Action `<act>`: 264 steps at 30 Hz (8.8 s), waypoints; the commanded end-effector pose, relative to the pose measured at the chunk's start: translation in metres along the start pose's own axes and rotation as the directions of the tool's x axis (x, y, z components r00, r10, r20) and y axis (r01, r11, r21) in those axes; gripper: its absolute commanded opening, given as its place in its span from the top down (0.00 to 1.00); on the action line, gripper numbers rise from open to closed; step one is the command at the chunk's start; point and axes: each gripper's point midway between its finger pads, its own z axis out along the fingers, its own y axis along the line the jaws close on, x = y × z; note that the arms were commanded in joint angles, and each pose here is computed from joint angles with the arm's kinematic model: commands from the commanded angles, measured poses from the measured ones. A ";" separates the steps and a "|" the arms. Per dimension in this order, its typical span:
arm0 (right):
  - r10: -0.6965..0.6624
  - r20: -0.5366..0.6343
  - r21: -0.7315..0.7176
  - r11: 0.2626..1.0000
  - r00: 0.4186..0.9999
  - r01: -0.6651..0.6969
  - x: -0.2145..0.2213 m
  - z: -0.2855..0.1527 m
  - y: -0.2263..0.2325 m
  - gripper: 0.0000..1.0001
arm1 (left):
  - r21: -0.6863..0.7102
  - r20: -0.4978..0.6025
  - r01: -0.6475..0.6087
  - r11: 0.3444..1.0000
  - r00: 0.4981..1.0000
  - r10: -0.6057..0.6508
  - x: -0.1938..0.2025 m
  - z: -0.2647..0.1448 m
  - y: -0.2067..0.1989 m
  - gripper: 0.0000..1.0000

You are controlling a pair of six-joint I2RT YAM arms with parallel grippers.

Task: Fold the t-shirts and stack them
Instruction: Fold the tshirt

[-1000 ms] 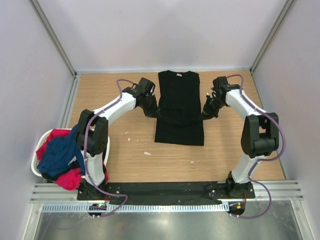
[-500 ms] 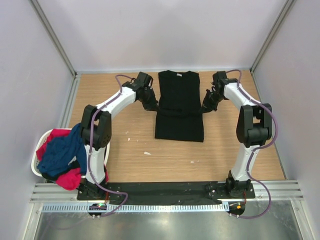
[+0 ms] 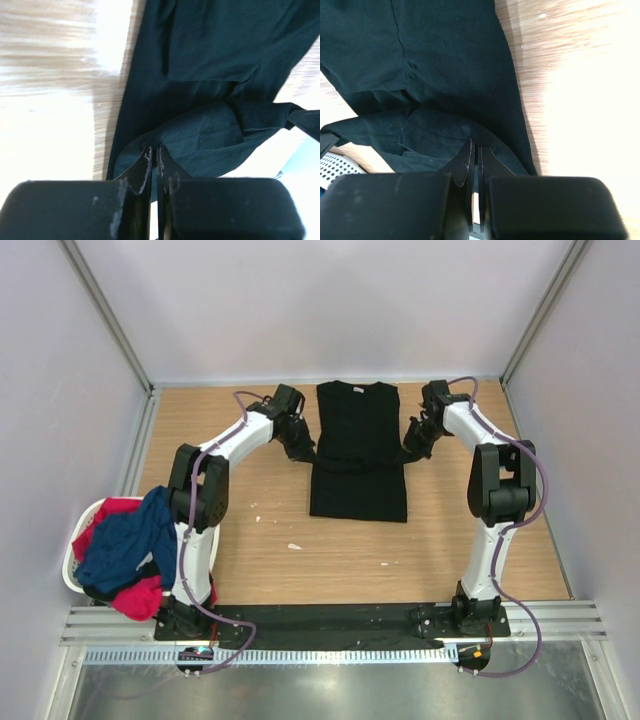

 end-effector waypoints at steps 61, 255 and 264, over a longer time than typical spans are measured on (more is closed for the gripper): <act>-0.028 0.280 -0.208 0.974 0.960 0.089 -0.061 -0.021 0.045 0.86 | 0.251 0.186 -0.120 0.960 0.980 0.074 -0.043 0.009 -0.072 0.87; -0.019 0.533 -0.340 0.911 0.846 0.235 -0.219 -0.028 0.119 0.26 | 0.113 0.525 -0.077 0.991 0.851 0.006 -0.239 -0.035 -0.004 0.40; -0.086 0.523 -0.330 0.897 0.848 0.295 -0.189 -0.040 0.127 0.30 | 0.253 0.496 -0.280 0.926 0.859 0.125 -0.195 -0.065 -0.060 0.33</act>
